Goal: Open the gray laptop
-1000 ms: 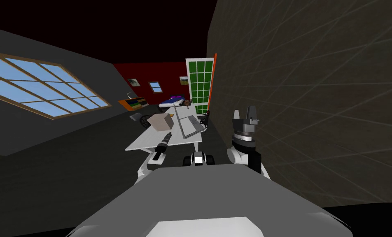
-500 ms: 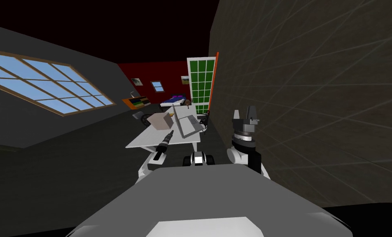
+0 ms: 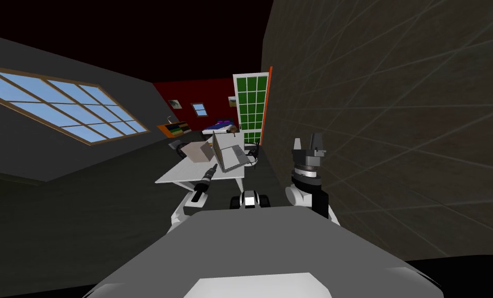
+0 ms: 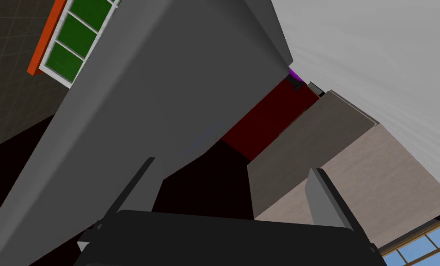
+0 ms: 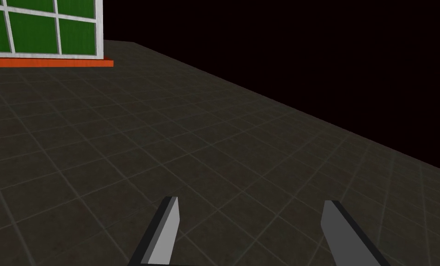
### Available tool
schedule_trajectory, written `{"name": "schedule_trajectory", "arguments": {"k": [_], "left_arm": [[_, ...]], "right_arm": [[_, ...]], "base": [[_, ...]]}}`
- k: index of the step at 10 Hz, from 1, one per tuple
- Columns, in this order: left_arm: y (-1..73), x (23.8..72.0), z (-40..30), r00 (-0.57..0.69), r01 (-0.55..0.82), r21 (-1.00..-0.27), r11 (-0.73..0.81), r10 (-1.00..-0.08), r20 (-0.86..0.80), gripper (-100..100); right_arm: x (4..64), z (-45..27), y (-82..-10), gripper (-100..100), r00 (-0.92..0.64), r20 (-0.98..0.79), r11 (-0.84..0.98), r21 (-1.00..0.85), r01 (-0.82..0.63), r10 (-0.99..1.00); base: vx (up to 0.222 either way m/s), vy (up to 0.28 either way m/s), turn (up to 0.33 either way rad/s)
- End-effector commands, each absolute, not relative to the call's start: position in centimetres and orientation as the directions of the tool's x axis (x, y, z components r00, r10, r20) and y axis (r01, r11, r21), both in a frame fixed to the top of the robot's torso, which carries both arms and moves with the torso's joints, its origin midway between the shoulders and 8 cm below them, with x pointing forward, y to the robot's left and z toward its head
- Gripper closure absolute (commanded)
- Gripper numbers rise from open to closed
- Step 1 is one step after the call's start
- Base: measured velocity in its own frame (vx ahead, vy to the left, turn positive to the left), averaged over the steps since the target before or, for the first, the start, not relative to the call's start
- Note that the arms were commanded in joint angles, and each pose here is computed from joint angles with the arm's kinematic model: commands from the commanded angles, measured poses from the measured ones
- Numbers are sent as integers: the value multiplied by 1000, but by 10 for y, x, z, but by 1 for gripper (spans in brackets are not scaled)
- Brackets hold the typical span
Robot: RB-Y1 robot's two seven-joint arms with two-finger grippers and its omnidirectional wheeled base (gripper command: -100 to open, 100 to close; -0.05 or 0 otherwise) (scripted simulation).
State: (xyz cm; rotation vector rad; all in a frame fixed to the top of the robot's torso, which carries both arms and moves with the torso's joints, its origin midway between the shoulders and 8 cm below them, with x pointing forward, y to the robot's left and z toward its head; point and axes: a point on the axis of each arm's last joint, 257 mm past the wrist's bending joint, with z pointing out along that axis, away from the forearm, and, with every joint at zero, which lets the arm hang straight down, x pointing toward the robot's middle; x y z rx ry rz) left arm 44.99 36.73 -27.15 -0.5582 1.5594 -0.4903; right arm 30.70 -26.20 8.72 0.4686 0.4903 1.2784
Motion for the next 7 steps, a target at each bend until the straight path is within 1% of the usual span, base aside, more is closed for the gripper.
{"name": "schedule_trajectory", "arguments": {"k": [1, 4, 5, 7], "left_arm": [[373, 447, -266, -31, -63, -578, 813, -581, -814, -100], [378, 445, -260, -25, -69, -536, 841, -539, -842, -100], [379, 445, -261, -25, -70, -546, 835, -548, -836, -100], [413, 441, -260, -7, -103, -541, 835, -544, -839, -100]], "right_arm": [[307, 87, -262, 0, 215, -85, 224, 584, -780, 973], [307, 87, -262, 0, 215, -85, 224, 584, -780, 973], [307, 87, -262, 0, 215, -85, 224, 584, -780, 973], [307, 87, -262, 0, 215, -86, 224, 584, -780, 973]], "base": [[-25, -180, 63], [-41, -184, 43], [-23, -88, 16], [4, -68, -173]]}}
